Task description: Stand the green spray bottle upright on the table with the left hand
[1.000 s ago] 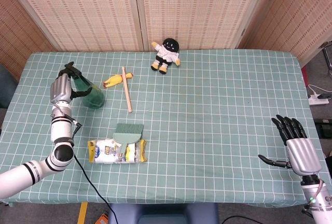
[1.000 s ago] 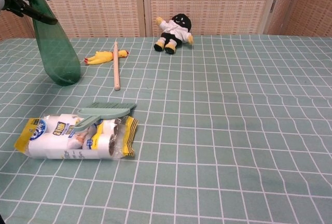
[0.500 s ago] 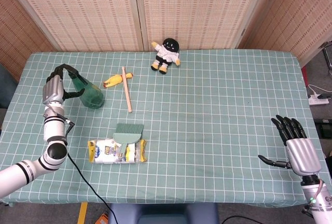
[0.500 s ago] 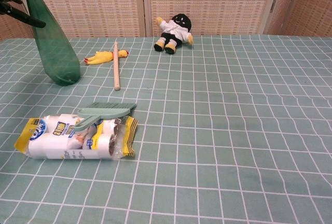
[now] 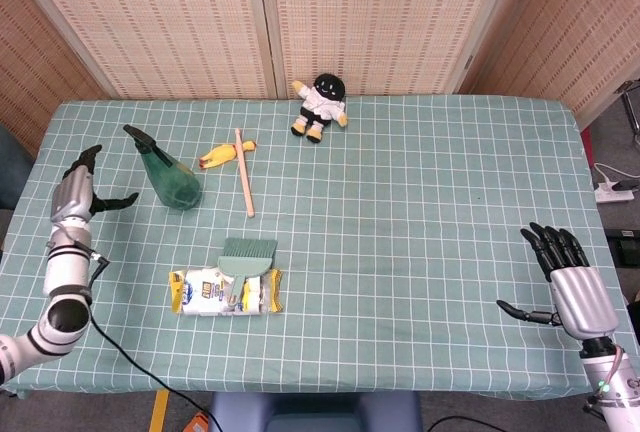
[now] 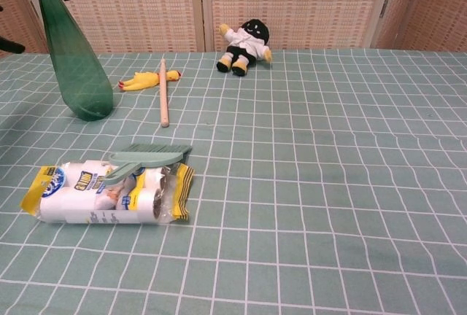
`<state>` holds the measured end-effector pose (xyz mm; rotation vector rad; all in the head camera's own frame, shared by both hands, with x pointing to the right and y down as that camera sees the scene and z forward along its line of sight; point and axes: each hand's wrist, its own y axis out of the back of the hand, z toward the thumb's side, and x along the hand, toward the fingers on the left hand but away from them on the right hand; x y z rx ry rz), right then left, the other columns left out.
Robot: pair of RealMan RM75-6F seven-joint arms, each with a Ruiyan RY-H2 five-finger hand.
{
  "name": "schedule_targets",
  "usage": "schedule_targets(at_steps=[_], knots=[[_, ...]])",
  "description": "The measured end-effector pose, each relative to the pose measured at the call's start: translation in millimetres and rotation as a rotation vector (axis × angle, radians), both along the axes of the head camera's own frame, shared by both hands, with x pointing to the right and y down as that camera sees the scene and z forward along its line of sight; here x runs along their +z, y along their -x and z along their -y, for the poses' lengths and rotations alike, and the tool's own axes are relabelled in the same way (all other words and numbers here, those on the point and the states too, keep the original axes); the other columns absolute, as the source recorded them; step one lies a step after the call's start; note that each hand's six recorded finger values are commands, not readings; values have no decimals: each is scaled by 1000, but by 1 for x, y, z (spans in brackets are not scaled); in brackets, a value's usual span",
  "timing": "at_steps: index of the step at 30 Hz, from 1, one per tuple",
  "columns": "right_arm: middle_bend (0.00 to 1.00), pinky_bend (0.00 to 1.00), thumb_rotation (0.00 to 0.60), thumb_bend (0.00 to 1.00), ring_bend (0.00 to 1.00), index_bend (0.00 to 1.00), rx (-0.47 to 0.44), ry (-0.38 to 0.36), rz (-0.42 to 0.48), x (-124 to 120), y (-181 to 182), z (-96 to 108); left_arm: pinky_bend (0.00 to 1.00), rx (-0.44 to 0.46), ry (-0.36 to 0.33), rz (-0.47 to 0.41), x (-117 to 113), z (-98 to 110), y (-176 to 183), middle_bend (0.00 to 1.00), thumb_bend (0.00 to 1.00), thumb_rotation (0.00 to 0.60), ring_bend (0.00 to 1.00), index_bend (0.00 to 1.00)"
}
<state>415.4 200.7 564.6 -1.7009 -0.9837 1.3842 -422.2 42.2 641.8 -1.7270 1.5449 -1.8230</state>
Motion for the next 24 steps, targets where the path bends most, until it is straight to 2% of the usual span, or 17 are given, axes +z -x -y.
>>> schedule_targets(at_steps=[5, 8, 13, 17, 21, 24], knots=[[16, 0, 415, 0, 0, 58, -2, 5, 3, 0, 0, 0, 22, 4, 35, 24, -15, -26, 28, 0, 228, 600, 0, 0], [16, 0, 416, 0, 0, 61, 0, 4, -4, 0, 0, 0, 55, 56, 38, 58, -25, -38, 35, 0, 246, 600, 0, 0], [16, 0, 455, 0, 0, 62, -9, -2, -37, 2, 1, 1, 61, 252, 32, 195, -40, -69, 41, 0, 240, 600, 0, 0], [16, 0, 457, 0, 0, 66, -21, -12, -79, 4, 3, 1, 57, 423, 3, 288, -50, -97, 38, 0, 214, 600, 0, 0], [16, 0, 461, 0, 0, 74, -19, -15, -92, 5, 5, 2, 57, 544, -60, 324, -63, -121, 34, 1, 199, 600, 0, 0], [16, 0, 463, 0, 0, 76, -21, -17, -95, 5, 6, 2, 51, 597, -106, 307, -70, -135, 33, 9, 197, 600, 0, 0]])
